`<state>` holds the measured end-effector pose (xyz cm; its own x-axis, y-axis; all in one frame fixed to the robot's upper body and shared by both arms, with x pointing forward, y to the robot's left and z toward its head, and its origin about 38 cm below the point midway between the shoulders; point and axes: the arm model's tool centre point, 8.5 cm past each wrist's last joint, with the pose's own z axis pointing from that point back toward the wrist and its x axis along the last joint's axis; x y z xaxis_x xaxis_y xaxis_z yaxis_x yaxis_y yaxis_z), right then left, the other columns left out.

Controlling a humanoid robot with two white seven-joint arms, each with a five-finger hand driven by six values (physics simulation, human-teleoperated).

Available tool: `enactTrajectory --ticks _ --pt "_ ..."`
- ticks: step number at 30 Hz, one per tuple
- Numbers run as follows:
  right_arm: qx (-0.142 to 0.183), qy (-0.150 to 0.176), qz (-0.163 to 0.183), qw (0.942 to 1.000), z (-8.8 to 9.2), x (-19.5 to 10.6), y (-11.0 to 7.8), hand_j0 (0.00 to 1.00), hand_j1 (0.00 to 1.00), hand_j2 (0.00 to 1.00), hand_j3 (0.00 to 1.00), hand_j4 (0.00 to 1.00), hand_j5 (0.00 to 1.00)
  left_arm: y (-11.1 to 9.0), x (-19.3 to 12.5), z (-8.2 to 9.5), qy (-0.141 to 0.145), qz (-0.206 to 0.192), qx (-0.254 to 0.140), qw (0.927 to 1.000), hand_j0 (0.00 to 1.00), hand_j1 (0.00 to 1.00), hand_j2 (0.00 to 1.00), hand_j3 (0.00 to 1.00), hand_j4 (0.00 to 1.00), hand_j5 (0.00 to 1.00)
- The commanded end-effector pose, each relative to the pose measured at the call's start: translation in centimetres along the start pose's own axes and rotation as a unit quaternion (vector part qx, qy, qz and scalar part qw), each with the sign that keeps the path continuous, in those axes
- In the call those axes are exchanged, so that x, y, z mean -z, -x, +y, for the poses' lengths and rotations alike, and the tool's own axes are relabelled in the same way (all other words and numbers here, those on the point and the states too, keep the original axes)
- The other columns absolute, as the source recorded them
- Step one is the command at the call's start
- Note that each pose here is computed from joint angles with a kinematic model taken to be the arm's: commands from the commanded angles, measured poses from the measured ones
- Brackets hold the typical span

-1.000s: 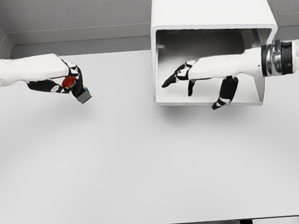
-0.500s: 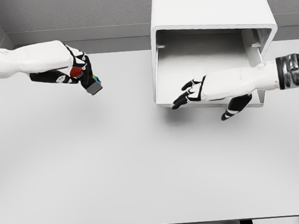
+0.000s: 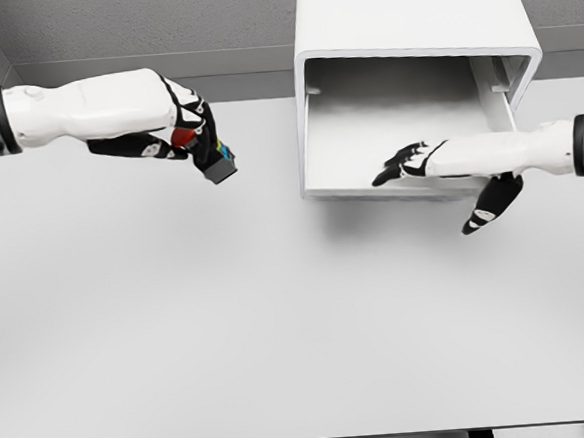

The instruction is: Slide open multi-storey tabletop storage cabinets and put open load switch and slide close multi-storey tabletop storage cabinets

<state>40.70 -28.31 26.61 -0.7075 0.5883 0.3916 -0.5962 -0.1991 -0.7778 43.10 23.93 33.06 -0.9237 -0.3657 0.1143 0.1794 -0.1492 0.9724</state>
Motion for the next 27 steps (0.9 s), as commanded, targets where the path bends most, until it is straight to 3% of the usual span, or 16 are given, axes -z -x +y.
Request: enactTrajectory --ticks 1,10,14,24,27 --pt "0.000 -0.002 0.007 1.0000 0.1 -0.4 0.2 1.00 1.00 1.00 1.00 1.00 1.00 -0.2 0.3 0.1 -0.004 -0.004 -0.002 1.0000 0.41 0.41 0.41 0.41 0.41 0.41" --pt "-0.056 -0.006 -0.070 0.9959 0.5 -0.7 -1.9 1.00 1.00 1.00 1.00 1.00 1.00 -0.2 0.2 1.7 -0.011 -0.003 0.014 0.9998 0.41 0.41 0.41 0.41 0.41 0.41" --pt "-0.077 -0.006 -0.099 0.9921 0.7 -1.3 -2.3 1.00 1.00 1.00 1.00 1.00 1.00 -0.9 2.4 1.7 -0.020 -0.028 0.014 0.9993 0.41 0.41 0.41 0.41 0.41 0.41" --pt "-0.048 -0.001 -0.087 0.9951 1.6 -3.0 -1.6 1.00 1.00 1.00 1.00 1.00 1.00 -2.4 6.3 2.2 -0.028 -0.065 0.034 0.9970 0.41 0.41 0.41 0.41 0.41 0.41" --pt "-0.050 0.000 -0.080 0.9955 1.4 -3.7 -1.6 1.00 1.00 1.00 1.00 1.00 1.00 -3.0 7.4 3.2 -0.032 -0.074 0.050 0.9955 0.41 0.41 0.41 0.41 0.41 0.41"
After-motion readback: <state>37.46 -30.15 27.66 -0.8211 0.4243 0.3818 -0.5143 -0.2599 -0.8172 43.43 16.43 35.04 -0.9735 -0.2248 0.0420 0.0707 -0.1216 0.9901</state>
